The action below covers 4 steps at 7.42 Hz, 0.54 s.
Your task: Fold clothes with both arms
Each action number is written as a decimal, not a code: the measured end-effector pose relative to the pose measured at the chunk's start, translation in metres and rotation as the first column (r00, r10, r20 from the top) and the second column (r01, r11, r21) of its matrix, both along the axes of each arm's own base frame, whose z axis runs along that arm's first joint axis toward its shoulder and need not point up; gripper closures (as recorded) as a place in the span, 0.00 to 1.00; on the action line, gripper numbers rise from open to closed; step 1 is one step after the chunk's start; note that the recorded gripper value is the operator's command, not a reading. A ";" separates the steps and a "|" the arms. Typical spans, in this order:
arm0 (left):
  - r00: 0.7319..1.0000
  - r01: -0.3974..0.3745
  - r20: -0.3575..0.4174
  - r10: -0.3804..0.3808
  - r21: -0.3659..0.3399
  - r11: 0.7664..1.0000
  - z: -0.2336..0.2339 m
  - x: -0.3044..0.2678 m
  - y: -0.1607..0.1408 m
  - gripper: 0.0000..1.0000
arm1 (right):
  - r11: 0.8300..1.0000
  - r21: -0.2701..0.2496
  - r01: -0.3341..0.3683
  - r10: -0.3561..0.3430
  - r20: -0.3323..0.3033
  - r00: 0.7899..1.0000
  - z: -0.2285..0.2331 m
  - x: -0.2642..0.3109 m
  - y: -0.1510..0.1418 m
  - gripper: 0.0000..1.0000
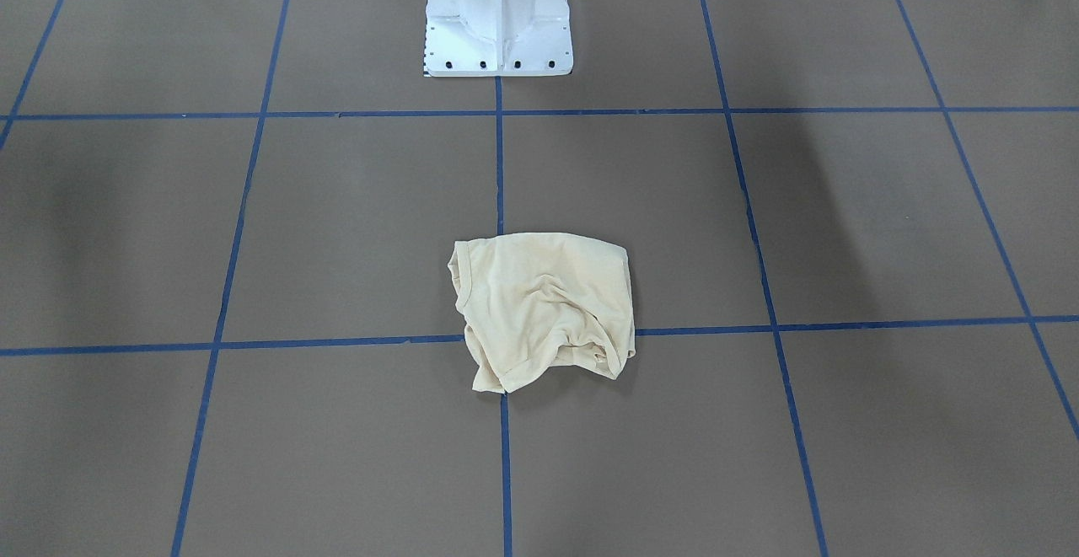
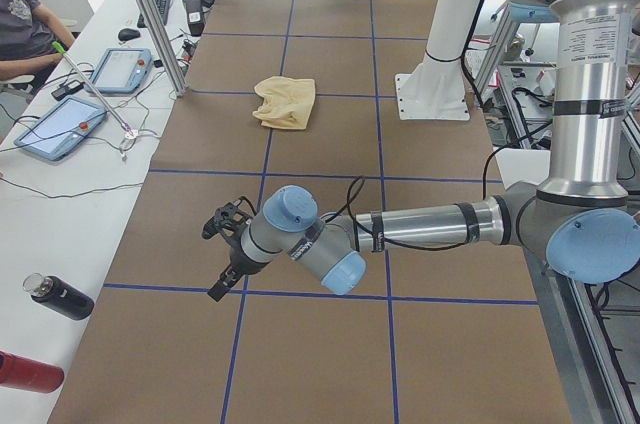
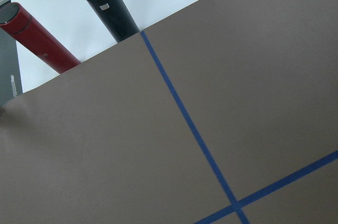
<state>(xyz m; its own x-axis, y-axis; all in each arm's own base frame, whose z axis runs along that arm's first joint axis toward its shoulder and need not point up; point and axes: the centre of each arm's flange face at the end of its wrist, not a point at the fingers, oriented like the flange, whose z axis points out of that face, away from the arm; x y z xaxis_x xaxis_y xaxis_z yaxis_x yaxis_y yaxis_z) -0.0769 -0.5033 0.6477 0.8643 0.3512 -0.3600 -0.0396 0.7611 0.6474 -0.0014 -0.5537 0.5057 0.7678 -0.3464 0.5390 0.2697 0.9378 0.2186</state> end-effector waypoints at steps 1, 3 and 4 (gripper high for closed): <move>0.999 0.017 0.027 -0.017 -0.006 1.000 0.004 -0.003 0.001 0.00 | 1.000 -0.008 -0.002 0.002 -0.001 1.000 0.005 0.002 0.002 0.00; 0.999 0.025 0.045 -0.022 -0.079 0.997 0.001 -0.004 -0.003 0.00 | 1.000 -0.026 0.001 -0.002 -0.002 1.000 0.017 0.003 0.010 0.00; 0.999 0.020 0.047 -0.013 -0.153 0.988 -0.011 -0.002 -0.004 0.00 | 0.999 -0.036 0.004 -0.005 -0.006 1.000 0.025 0.005 0.016 0.00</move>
